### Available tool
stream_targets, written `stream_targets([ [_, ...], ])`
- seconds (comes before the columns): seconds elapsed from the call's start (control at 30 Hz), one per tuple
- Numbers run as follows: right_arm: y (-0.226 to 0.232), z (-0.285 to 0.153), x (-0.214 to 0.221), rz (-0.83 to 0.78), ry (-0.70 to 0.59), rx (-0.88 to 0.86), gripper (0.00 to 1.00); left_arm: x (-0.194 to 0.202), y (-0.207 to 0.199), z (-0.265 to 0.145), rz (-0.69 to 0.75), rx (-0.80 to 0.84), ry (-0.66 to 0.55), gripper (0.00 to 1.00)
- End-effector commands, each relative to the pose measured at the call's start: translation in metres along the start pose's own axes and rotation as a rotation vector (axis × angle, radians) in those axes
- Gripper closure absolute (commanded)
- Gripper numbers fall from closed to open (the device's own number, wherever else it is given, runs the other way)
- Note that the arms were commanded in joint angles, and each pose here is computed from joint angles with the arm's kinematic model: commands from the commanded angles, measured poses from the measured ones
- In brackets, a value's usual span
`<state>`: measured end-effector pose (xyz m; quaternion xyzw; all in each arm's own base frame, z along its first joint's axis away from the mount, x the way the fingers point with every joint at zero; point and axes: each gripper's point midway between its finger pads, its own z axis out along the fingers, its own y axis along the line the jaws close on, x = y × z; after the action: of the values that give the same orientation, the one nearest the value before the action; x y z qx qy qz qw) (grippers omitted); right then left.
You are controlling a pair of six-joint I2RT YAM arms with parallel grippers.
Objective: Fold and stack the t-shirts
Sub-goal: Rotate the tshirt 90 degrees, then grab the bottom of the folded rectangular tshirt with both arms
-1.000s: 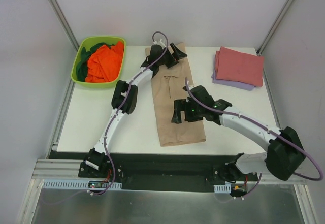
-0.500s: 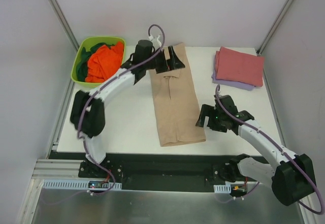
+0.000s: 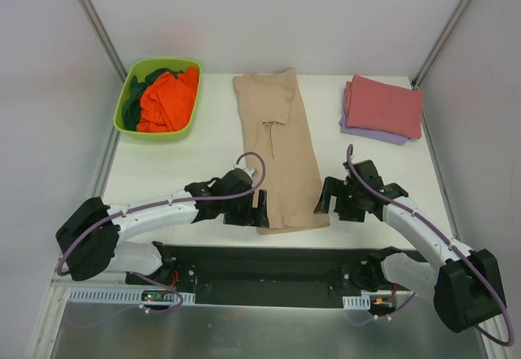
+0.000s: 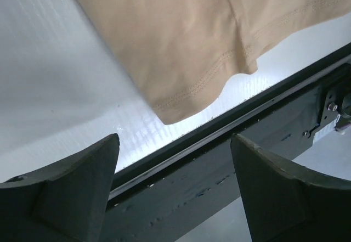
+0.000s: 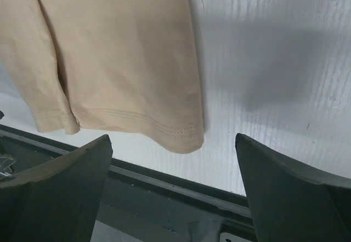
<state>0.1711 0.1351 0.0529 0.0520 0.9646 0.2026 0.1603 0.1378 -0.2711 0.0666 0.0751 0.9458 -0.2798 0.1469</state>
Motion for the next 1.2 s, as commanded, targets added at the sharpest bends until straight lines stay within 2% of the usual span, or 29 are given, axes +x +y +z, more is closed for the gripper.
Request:
stream_targets([
  [0.0, -0.004, 0.0, 0.003, -0.02, 0.0, -0.005, 0.04, -0.006, 0.004, 0.011, -0.089, -0.062, -0.033, 0.24],
  [0.07, -0.008, 0.002, 0.003, -0.019, 0.0, 0.009, 0.04, -0.004, 0.001, 0.017, -0.087, -0.065, -0.002, 0.34],
  [0.2, -0.009, 0.005, 0.002, -0.016, 0.006, 0.014, 0.04, 0.004, 0.0, 0.03, -0.083, -0.085, 0.052, 0.43],
  [0.33, -0.005, 0.011, 0.003, -0.011, 0.028, -0.01, 0.03, 0.013, 0.005, 0.033, -0.082, -0.12, 0.095, 0.61],
  [0.53, -0.005, 0.017, 0.008, 0.008, 0.052, -0.026, 0.01, 0.031, 0.025, 0.032, -0.128, -0.211, 0.125, 0.7],
  [0.73, -0.007, 0.022, 0.015, 0.017, 0.076, -0.029, 0.12, 0.03, 0.022, 0.045, -0.128, -0.244, 0.138, 0.82],
  [0.8, -0.01, 0.023, 0.017, 0.019, 0.076, -0.019, 0.15, 0.031, 0.023, 0.047, -0.13, -0.252, 0.143, 0.9],
  [0.83, -0.012, 0.023, 0.017, 0.021, 0.074, -0.011, 0.18, 0.03, 0.023, 0.047, -0.133, -0.252, 0.142, 1.0],
  [1.0, -0.023, 0.022, 0.025, 0.032, 0.084, 0.035, 0.29, 0.034, 0.029, 0.042, -0.143, -0.264, 0.137, 1.0],
  [1.17, -0.026, 0.028, 0.032, 0.065, 0.098, 0.037, 0.5, 0.037, 0.029, 0.041, -0.142, -0.264, 0.154, 1.0],
])
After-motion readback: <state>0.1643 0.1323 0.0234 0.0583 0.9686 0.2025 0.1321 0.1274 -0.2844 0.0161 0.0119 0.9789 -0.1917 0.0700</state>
